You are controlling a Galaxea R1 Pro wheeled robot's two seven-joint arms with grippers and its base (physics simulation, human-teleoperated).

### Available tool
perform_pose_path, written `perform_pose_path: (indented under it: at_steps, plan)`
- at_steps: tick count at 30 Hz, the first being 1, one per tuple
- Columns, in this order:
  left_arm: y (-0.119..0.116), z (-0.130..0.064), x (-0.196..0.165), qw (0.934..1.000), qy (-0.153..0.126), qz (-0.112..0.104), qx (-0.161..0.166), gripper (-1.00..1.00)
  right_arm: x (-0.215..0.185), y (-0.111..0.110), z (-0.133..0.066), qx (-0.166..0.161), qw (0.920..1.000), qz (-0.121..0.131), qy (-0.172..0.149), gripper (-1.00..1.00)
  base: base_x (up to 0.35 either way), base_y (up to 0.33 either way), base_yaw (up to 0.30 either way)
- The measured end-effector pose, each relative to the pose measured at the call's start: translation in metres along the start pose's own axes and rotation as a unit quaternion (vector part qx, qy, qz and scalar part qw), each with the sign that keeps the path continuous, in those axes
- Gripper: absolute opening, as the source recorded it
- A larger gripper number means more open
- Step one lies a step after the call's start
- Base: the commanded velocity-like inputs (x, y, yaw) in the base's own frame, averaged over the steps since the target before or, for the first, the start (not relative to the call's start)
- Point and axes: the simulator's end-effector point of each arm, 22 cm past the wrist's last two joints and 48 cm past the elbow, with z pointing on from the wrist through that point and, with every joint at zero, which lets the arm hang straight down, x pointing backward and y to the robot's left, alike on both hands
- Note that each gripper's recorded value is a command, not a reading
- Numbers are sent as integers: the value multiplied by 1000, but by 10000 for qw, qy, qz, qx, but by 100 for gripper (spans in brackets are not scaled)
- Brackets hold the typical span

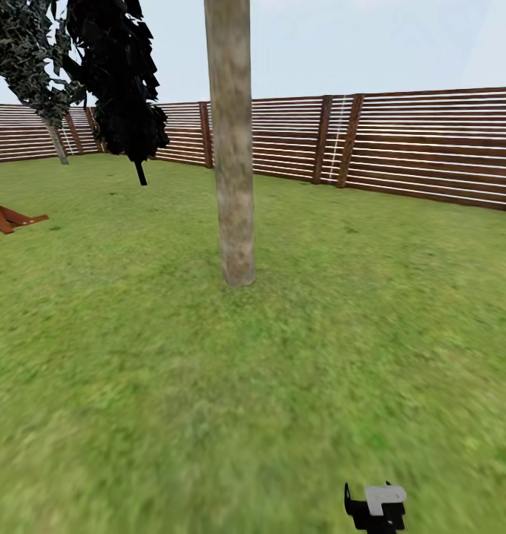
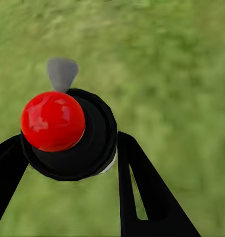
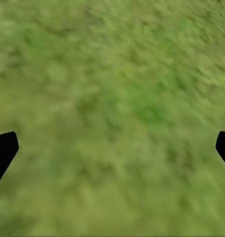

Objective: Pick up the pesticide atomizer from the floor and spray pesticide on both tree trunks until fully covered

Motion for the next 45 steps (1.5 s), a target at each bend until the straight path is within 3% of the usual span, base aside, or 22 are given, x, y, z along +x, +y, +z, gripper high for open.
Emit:
perform_pose_path:
  at_steps: [29, 32, 35, 37, 39, 41, 42, 43, 44, 45]
  plan:
    - [-3, 1, -2, 10000, -19, 53, 62, -100, 2, 1, -1, -2, 10000, 10, 30, 100, 334, -1, 59]
    - [-7, 0, 0, 9998, -7, 154, 151, -100, 2, 1, -1, -2, 10000, 9, 33, 100, 329, -156, -37]
    - [-29, -2, 1, 9963, -21, 596, 615, -100, 2, 1, -1, -1, 10000, 9, 30, 100, 326, -165, -167]
    - [-42, -1, -3, 9932, -65, 775, 864, -100, 2, 1, -1, -9, 10000, 11, 27, 100, 326, -163, -60]
    - [-72, -4, -3, 9822, -47, 1002, 1586, -100, 1, 3, -1, -41, 10000, -12, 11, 100, 326, -158, -11]
    - [-92, 1, -13, 9730, -5, 1076, 2042, -100, -9, 16, 0, -263, 9993, -237, -134, 100, 326, -156, -2]
    - [-118, 10, -18, 9448, 377, 1750, 2745, -100, -38, 49, 4, -898, 9924, -640, -548, 100, 325, -155, 0]
    - [-150, 22, -53, 8946, 586, 2565, 3611, -100, -59, 102, 3, -2046, 9708, -1121, -563, 100, 325, -155, 0]
    - [-171, 28, -90, 8710, 470, 2759, 4037, -100, -71, 121, 5, -2514, 9587, -1268, -405, 100, 325, -154, 0]
    - [-175, 16, -83, 8410, 643, 3015, 4446, -100, -80, 134, 4, -2877, 9474, -1375, -264, 100, 325, -147, 0]
